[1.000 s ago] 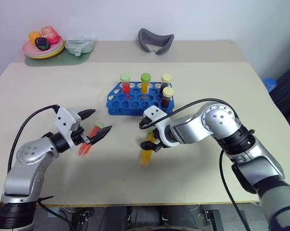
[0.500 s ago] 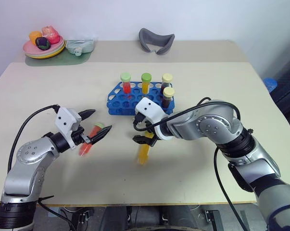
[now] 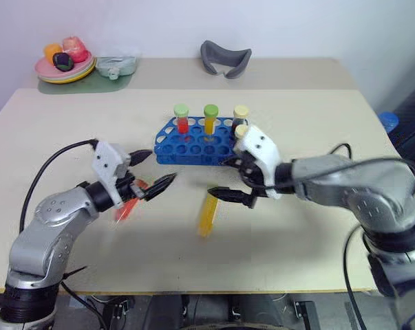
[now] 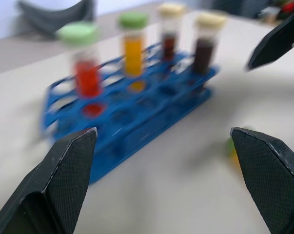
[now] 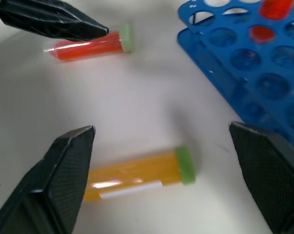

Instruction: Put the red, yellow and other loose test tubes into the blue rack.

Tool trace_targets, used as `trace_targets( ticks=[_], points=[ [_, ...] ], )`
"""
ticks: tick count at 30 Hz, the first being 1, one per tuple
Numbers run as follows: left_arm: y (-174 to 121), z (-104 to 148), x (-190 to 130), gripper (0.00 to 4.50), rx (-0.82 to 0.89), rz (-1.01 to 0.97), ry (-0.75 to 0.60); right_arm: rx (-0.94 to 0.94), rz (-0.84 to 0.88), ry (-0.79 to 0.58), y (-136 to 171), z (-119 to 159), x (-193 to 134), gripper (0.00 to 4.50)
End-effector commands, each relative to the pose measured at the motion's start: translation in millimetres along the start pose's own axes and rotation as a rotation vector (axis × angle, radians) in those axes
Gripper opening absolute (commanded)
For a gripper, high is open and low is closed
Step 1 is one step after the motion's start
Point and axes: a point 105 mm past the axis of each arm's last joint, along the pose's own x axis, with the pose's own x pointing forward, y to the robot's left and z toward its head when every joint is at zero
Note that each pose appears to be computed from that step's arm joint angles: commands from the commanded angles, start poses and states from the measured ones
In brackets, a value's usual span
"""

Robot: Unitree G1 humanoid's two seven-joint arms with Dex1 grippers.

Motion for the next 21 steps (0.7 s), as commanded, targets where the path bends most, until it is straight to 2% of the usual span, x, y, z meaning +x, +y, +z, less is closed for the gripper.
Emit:
trace_targets(
  ticks=[1, 7, 13, 21],
  points=[
    [-29, 9, 17, 4.5, -0.041, -0.044, 0.019, -0.142, -0.029, -0.136, -9, -2, -35, 4.46],
    [-61, -5, 36, 4.5, 0.002, -0.089, 0.247, -0.1, -0.222, -0.18, -38, -40, -69, 4.46],
    [-81, -6, 51, 4.5, -0.04, -0.148, 0.431, -0.082, -0.344, -0.149, -55, -74, -78, 4.46],
    [-78, -18, 57, 4.5, -0.036, -0.174, 0.594, -0.024, -0.369, -0.197, -57, -79, -72, 4.46]
  ],
)
